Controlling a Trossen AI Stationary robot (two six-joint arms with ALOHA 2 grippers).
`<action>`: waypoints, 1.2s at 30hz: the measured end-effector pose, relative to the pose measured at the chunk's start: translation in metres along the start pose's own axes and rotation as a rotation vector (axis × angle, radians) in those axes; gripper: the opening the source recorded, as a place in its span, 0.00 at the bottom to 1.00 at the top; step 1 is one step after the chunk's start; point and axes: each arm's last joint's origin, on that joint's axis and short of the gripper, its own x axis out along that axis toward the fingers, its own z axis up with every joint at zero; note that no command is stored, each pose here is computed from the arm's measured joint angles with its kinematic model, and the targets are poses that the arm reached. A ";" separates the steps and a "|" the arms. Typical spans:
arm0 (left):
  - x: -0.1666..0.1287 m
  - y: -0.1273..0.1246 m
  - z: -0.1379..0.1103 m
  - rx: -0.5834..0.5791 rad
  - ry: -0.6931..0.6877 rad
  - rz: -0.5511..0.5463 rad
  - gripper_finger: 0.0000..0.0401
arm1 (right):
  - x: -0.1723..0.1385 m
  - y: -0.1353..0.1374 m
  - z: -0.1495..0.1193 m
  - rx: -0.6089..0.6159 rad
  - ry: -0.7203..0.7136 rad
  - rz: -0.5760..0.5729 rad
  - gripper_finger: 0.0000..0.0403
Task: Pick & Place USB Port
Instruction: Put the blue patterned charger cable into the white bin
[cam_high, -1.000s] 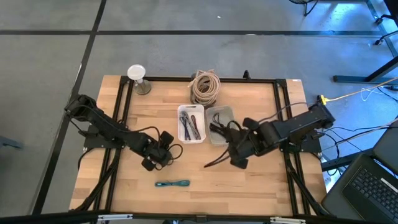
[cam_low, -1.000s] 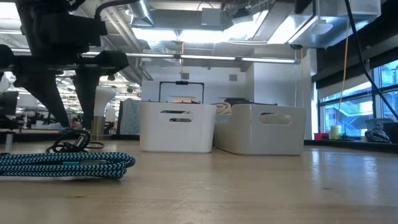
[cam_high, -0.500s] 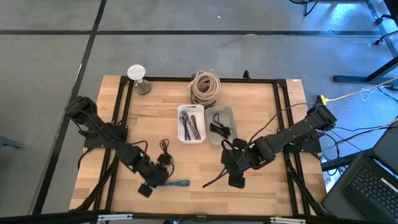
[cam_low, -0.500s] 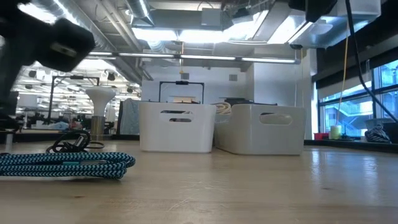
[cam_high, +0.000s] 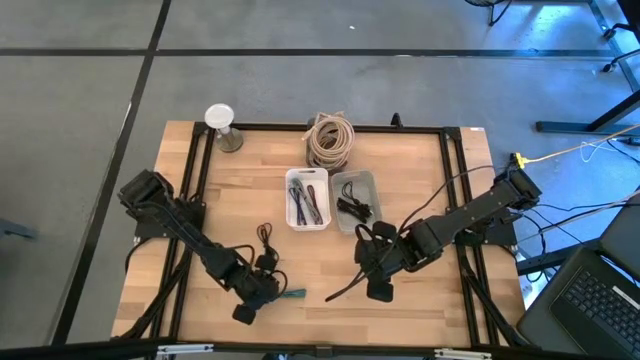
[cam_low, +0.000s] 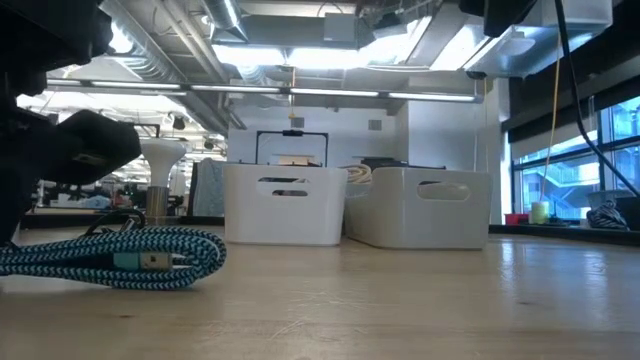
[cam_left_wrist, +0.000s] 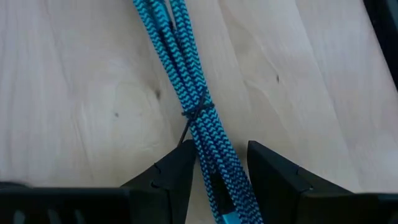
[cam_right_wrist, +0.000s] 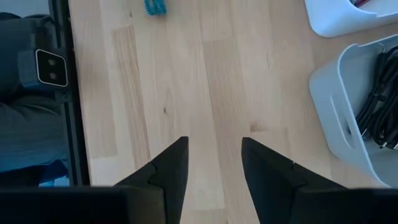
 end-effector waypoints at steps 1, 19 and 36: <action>0.002 0.000 0.000 0.000 0.001 0.004 0.36 | 0.000 0.000 0.000 0.000 0.000 0.000 0.38; -0.053 -0.008 0.067 0.236 0.109 0.241 0.05 | 0.000 0.001 0.001 -0.002 -0.008 0.006 0.38; -0.148 0.161 0.113 0.583 0.693 0.728 0.05 | -0.001 0.003 -0.001 -0.060 -0.038 -0.035 0.38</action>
